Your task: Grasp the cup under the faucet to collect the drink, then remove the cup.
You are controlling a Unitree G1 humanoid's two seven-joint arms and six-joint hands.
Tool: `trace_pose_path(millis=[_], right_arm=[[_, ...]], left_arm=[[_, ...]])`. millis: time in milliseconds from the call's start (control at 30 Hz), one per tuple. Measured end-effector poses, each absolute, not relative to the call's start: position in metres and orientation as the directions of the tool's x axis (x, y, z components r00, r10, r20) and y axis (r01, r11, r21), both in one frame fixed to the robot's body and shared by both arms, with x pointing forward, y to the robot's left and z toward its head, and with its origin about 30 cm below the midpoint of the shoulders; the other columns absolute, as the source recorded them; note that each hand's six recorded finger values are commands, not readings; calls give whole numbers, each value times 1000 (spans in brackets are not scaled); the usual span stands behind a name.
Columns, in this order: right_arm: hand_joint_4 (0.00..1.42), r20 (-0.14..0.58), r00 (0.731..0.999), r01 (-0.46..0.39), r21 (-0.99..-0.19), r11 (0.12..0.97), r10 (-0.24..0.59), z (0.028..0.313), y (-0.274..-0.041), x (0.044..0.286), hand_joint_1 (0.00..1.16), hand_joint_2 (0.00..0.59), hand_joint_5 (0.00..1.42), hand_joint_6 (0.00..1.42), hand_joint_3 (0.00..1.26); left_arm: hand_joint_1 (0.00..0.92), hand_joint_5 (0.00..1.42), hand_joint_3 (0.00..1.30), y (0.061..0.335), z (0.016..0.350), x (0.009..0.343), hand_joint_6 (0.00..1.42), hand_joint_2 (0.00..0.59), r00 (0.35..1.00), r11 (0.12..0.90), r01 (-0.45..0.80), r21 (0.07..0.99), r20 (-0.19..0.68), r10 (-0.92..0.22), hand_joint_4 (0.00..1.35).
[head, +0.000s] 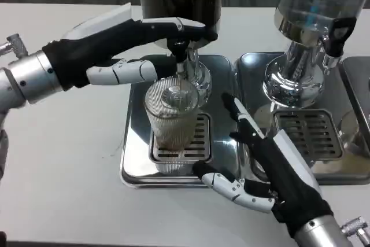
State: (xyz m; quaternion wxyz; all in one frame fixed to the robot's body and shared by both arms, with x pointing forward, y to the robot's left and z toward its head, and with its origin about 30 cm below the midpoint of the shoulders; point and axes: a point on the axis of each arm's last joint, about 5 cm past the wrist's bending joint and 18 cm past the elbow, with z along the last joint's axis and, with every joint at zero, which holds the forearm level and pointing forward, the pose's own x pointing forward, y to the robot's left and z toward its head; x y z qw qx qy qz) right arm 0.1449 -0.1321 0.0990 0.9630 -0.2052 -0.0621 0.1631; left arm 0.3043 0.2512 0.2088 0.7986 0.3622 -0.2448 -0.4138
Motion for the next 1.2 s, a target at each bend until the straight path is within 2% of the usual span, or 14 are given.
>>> trace_pose_path(millis=[533,1200], right_arm=[[0,-1,929,-334,-436,836,370,97,-124,155,595,189,0,35,0],[0,-4,929,-332,-451,828,370,97,-121,163,564,180,0,2,0]], left_arm=[[0,150,237,252,209,303,100,158,537,390,462,797,99,-838,154],[0,161,237,250,211,299,108,159,539,352,397,848,95,-837,163]])
